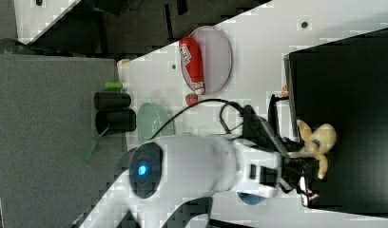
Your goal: Pick banana from table and place on oven.
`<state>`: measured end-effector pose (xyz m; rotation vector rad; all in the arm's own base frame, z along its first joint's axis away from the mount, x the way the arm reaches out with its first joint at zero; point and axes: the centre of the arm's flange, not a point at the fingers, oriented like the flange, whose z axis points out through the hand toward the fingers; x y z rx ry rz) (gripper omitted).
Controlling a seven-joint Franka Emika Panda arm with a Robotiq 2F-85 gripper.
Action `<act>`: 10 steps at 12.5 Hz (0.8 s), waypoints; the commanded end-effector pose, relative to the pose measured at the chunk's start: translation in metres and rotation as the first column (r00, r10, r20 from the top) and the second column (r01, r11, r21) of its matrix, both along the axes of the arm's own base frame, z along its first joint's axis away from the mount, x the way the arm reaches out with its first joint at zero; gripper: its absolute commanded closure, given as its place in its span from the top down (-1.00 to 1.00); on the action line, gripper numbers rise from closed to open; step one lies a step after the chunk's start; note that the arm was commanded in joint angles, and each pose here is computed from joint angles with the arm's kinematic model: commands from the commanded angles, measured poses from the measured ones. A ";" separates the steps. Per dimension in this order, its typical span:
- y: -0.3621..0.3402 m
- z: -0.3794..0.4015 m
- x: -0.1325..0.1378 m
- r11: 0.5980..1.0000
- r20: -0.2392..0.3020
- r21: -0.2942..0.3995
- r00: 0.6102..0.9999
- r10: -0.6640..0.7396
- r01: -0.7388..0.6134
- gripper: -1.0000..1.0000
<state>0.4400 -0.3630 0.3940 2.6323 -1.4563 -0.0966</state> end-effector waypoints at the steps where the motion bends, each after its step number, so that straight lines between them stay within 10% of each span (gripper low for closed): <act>1: -0.001 0.025 0.027 0.993 0.067 -0.063 0.992 0.106 -0.102 -0.49; 6: 0.000 0.021 0.032 0.992 0.057 -0.064 0.992 0.115 -0.112 -0.43; 10: 0.007 0.020 0.037 0.990 0.055 -0.059 0.990 0.128 -0.125 0.44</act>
